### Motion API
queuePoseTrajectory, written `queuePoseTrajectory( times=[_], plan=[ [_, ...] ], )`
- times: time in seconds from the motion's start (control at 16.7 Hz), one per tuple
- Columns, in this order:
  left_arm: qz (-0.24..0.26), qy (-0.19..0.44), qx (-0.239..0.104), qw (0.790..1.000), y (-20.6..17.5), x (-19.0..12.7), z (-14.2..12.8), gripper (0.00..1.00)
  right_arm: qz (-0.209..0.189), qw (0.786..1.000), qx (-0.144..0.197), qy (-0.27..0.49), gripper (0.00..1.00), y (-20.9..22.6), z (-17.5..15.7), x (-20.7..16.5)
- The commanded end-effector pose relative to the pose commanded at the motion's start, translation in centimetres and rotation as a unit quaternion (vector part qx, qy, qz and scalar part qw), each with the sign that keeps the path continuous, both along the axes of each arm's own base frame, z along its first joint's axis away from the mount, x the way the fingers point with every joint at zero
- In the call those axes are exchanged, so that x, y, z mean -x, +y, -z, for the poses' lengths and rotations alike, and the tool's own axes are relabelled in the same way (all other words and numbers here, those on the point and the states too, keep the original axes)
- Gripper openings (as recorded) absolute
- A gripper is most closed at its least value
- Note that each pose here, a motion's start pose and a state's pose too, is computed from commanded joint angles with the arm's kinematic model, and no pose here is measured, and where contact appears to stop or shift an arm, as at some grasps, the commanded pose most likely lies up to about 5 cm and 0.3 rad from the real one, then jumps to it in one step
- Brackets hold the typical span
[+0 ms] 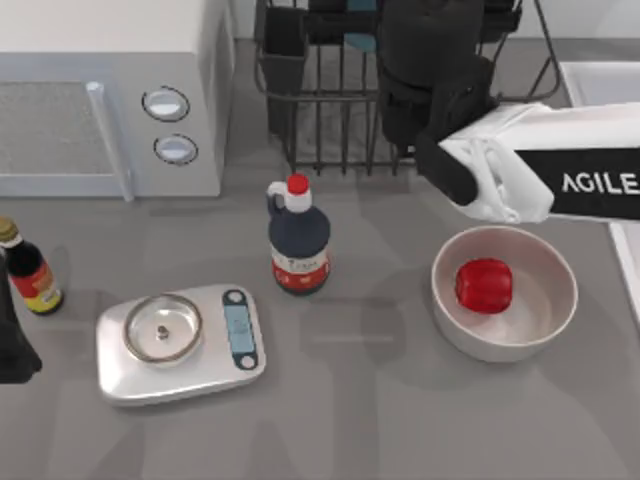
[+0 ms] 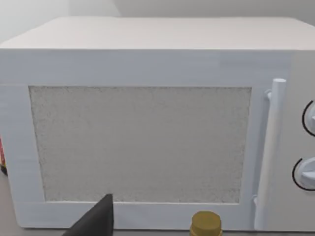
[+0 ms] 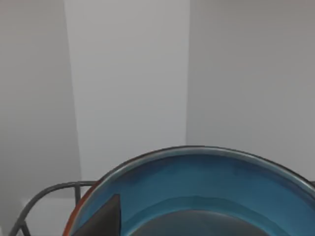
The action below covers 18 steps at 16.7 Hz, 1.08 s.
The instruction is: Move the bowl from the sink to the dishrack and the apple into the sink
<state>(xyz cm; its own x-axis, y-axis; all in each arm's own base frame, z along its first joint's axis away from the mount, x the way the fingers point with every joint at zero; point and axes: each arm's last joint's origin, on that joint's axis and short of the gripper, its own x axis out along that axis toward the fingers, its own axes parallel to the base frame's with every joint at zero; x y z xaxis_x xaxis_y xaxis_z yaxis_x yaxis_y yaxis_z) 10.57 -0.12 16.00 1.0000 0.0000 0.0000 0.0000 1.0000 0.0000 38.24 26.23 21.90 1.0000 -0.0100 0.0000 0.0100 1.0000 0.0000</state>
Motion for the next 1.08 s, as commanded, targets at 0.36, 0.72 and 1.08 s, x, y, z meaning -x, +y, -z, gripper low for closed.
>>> queuePoseTrajectory(
  times=[0.36,0.72,1.08],
  plan=[
    [0.000,0.000,0.000,1.000,0.0,0.0,0.0,1.00,0.008,0.999,0.022,0.034,1.00,-4.0,-0.6,0.2],
    [0.000,0.000,0.000,1.000,0.0,0.0,0.0,1.00,0.031,0.992,0.041,0.111,1.00,-16.4,-3.8,6.6],
    [0.000,0.000,0.000,1.000,0.0,0.0,0.0,1.00,0.034,0.995,0.012,0.090,1.00,-24.6,-3.6,20.1]
  ],
)
